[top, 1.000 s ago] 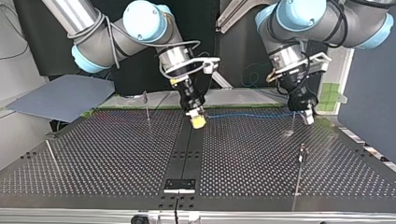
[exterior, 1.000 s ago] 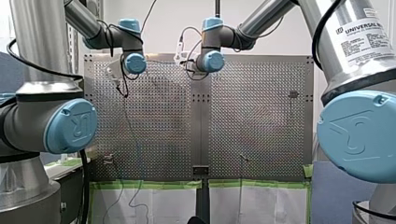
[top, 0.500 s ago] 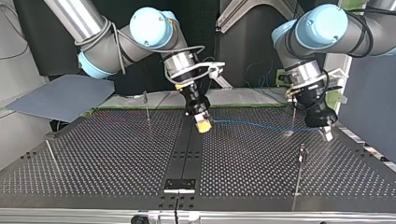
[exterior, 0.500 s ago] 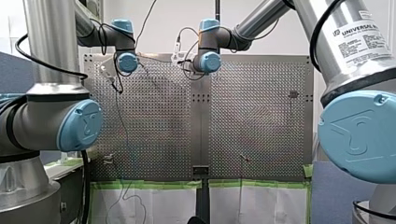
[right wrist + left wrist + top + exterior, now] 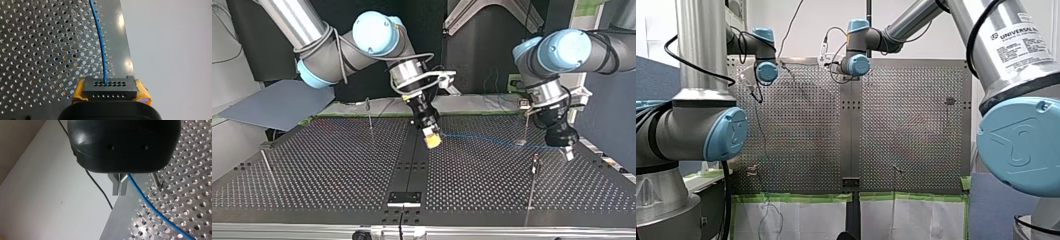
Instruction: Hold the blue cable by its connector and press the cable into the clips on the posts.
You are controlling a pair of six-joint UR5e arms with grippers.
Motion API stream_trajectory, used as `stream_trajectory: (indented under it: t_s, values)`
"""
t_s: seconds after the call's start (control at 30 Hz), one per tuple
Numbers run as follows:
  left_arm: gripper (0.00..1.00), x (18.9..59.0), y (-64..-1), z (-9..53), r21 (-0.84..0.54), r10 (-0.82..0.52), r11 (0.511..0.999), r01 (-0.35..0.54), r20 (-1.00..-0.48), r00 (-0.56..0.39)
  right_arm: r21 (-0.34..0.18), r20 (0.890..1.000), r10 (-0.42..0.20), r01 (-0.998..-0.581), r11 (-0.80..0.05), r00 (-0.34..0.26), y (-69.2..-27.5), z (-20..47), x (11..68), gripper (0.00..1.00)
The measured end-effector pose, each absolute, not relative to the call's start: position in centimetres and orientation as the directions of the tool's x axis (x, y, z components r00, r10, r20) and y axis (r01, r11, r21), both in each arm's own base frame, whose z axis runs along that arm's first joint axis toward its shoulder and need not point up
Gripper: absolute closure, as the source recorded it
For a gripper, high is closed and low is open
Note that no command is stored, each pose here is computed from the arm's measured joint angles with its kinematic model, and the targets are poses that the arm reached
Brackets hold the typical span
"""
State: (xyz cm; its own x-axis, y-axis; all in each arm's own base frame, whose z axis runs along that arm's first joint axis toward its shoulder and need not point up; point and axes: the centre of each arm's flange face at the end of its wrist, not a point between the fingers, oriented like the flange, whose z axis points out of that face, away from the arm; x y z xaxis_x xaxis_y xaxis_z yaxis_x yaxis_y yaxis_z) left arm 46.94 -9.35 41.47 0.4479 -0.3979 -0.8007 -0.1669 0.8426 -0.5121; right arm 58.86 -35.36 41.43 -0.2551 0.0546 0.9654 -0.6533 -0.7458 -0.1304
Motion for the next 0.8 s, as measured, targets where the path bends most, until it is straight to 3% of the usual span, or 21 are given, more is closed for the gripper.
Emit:
stream_trajectory:
  t_s: [0.4, 0.8]
  values:
    - [0.95, 48.3, -8.0, 40.7, -0.505, -0.394, 0.847, -0.168, -0.807, 0.440, -0.132, 0.961, 0.065, -0.653, -0.746, -0.269, -36.2, 42.2, 59.1, 1.00]
    - [0.95, 49.1, -7.0, 41.3, -0.503, -0.399, 0.852, -0.144, -0.803, 0.443, -0.132, 0.965, 0.055, -0.656, -0.743, -0.256, -37.0, 40.8, 59.7, 1.00]
